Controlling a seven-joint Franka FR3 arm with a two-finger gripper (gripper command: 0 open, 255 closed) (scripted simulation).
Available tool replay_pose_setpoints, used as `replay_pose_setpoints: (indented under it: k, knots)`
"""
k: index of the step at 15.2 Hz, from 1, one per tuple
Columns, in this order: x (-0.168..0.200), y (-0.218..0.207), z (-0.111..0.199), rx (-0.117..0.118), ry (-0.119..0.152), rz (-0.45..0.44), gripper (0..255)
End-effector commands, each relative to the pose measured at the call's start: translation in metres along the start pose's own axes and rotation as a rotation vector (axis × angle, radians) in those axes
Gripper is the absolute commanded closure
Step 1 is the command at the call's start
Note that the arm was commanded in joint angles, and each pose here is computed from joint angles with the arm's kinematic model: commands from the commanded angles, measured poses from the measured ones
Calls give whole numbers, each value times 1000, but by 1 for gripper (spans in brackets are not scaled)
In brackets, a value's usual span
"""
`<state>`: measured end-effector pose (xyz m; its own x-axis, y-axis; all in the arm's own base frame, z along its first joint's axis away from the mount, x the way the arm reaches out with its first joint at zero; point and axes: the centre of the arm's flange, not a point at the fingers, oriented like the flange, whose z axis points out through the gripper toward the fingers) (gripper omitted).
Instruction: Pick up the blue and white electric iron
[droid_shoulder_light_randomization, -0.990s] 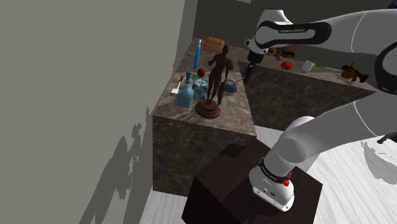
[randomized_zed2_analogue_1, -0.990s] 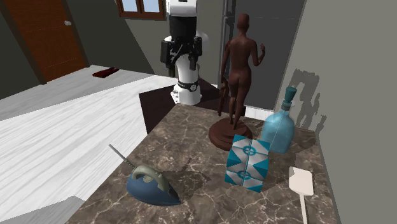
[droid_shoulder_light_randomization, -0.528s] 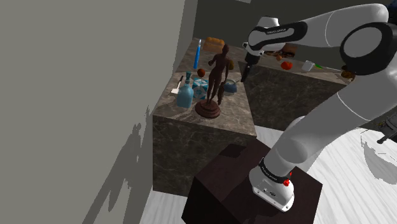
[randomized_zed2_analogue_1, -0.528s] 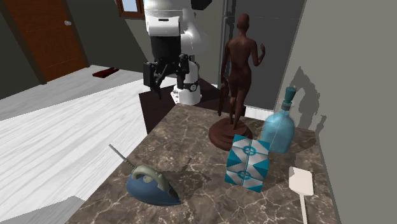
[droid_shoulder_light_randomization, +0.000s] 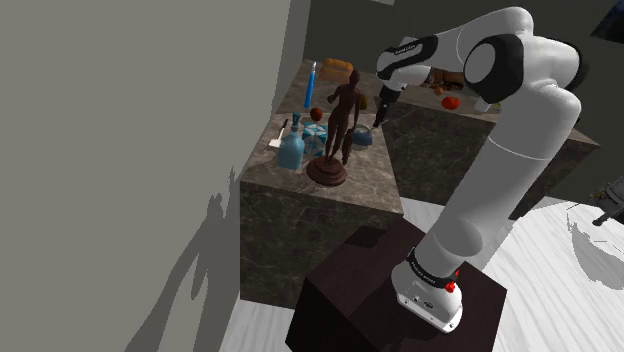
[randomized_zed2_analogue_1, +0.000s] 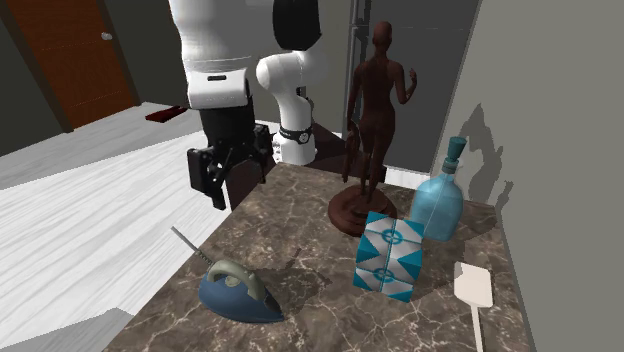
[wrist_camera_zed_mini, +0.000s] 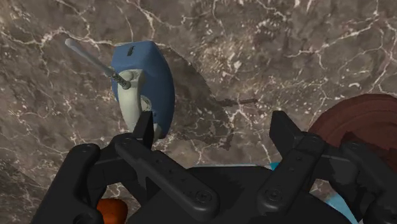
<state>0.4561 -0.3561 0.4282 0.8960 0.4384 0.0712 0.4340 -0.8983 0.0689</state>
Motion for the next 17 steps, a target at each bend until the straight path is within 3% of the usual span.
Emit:
replay_pose_setpoints:
  k: [1, 7, 16, 17]
  knots:
    - [2, 22, 15, -1, 15, -23, 0]
    - [16, 84, 48, -4, 52, -78, 0]
    - [13, 81, 88, -4, 52, -78, 0]
    - [14, 82, 88, -4, 52, -78, 255]
